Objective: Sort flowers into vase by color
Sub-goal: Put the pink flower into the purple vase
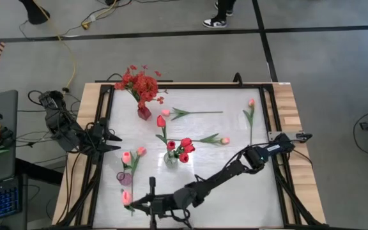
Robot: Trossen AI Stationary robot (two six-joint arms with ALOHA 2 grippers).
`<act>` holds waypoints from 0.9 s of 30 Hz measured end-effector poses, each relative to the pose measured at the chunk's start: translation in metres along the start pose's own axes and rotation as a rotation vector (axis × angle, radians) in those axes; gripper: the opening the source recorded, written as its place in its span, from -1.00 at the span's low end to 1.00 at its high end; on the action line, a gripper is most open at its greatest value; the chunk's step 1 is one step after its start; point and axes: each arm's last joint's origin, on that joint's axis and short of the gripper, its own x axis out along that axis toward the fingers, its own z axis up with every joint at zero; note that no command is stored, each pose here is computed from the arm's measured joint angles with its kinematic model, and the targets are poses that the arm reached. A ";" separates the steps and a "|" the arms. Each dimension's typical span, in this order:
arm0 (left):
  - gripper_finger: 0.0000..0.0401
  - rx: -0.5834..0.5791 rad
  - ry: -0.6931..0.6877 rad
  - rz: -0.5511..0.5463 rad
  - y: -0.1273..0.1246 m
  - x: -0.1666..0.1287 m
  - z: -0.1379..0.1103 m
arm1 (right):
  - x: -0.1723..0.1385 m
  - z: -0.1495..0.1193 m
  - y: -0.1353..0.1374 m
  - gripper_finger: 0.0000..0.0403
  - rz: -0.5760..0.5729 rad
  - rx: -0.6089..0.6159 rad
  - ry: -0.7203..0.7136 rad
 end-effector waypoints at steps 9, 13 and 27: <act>-0.29 0.000 -0.006 0.009 0.000 0.000 0.000 | 0.011 -0.007 -0.028 -0.91 -0.027 -0.023 -0.002; -0.29 0.000 -0.015 0.023 0.001 0.000 0.000 | 0.016 -0.011 -0.042 -0.91 -0.034 -0.032 -0.002; -0.29 0.013 -0.028 0.040 0.001 0.000 0.001 | 0.021 -0.014 -0.060 -0.91 -0.019 -0.012 -0.034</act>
